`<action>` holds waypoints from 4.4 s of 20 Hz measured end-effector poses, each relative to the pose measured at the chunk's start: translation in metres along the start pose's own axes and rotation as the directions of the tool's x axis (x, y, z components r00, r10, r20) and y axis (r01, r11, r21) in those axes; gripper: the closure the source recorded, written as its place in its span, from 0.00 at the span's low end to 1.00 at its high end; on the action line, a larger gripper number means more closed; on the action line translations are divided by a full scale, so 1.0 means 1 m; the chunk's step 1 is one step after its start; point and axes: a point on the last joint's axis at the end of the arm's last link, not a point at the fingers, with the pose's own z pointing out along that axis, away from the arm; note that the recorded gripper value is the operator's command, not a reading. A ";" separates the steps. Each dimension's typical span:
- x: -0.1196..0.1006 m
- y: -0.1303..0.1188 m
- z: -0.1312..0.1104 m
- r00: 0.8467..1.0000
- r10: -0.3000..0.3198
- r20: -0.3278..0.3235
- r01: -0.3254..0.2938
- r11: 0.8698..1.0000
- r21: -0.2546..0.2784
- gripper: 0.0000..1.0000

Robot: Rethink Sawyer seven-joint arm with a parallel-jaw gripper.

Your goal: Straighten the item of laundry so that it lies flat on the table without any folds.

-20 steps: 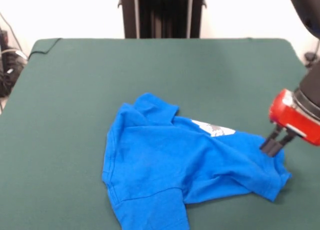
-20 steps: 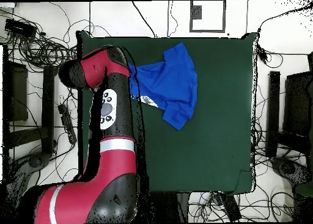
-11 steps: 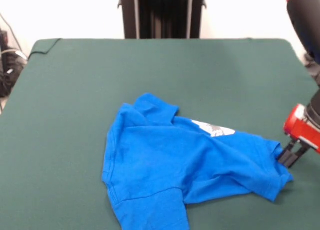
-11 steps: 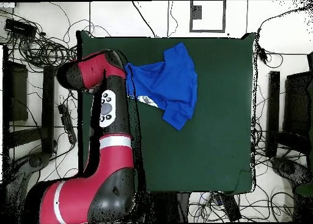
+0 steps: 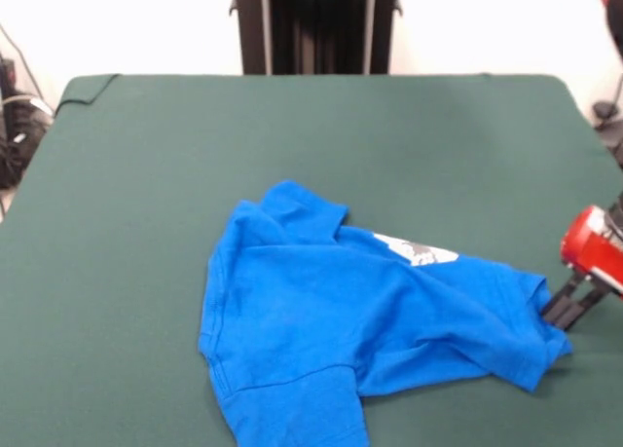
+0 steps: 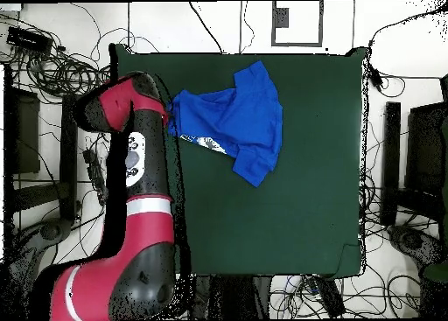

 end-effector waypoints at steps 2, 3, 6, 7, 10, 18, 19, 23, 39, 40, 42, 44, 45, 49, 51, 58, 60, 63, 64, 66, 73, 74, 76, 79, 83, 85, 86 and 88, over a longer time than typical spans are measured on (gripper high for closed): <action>0.005 0.003 0.000 0.999 -0.009 0.046 0.009 1.000 0.019 1.00; 0.007 0.004 0.000 0.998 -0.012 0.063 0.011 1.000 0.026 1.00; 0.014 0.007 0.000 0.992 -0.019 0.123 0.013 0.999 0.050 1.00; 0.017 0.009 0.001 0.989 -0.021 0.149 0.012 0.998 0.059 1.00; 0.021 0.011 0.002 0.981 -0.022 0.195 0.008 0.997 0.073 1.00; 0.019 0.012 0.005 0.971 -0.021 0.239 0.003 0.997 0.076 1.00; 0.018 0.012 0.005 0.974 -0.009 0.226 -0.007 0.998 0.070 1.00; 0.008 0.009 0.003 0.987 0.060 0.150 -0.067 0.997 0.045 1.00; -0.020 -0.012 -0.002 0.979 0.200 -0.029 -0.197 0.977 0.087 1.00; -0.019 -0.012 -0.003 0.980 0.198 -0.029 -0.195 0.977 0.087 1.00; -0.016 -0.010 -0.003 0.981 0.194 -0.027 -0.191 0.978 0.086 1.00; -0.011 -0.005 -0.001 0.983 0.182 -0.014 -0.180 0.981 0.070 1.00; -0.009 -0.003 -0.001 0.984 0.177 -0.009 -0.176 0.982 0.065 1.00; -0.003 0.006 0.003 0.989 0.132 0.066 -0.134 0.991 0.025 1.00; -0.001 0.007 0.003 0.989 0.108 0.103 -0.111 0.993 0.026 1.00; 0.006 0.009 0.004 0.986 0.070 0.149 -0.076 0.996 0.041 1.00; 0.007 0.009 0.004 0.985 0.063 0.158 -0.070 0.997 0.043 1.00; 0.008 0.010 0.004 0.984 0.055 0.167 -0.064 0.997 0.046 1.00; 0.008 0.010 0.004 0.984 0.055 0.167 -0.064 0.997 0.046 1.00; 0.008 0.010 0.004 0.984 0.056 0.167 -0.064 0.997 0.045 1.00; 0.008 0.009 0.004 0.985 0.056 0.164 -0.065 0.997 0.052 1.00; 0.009 0.009 0.004 0.985 0.056 0.164 -0.065 0.996 0.053 1.00; 0.009 0.008 0.004 0.986 0.056 0.159 -0.067 0.996 0.063 1.00; 0.010 0.007 0.003 0.986 0.057 0.155 -0.069 0.995 0.072 1.00; 0.010 0.006 0.003 0.986 0.056 0.155 -0.068 0.995 0.073 1.00; 0.010 0.006 0.004 0.986 0.056 0.155 -0.068 0.995 0.073 1.00; 0.010 0.006 0.004 0.986 0.055 0.155 -0.068 0.995 0.074 1.00; 0.010 0.007 0.005 0.986 0.053 0.160 -0.065 0.995 0.076 1.00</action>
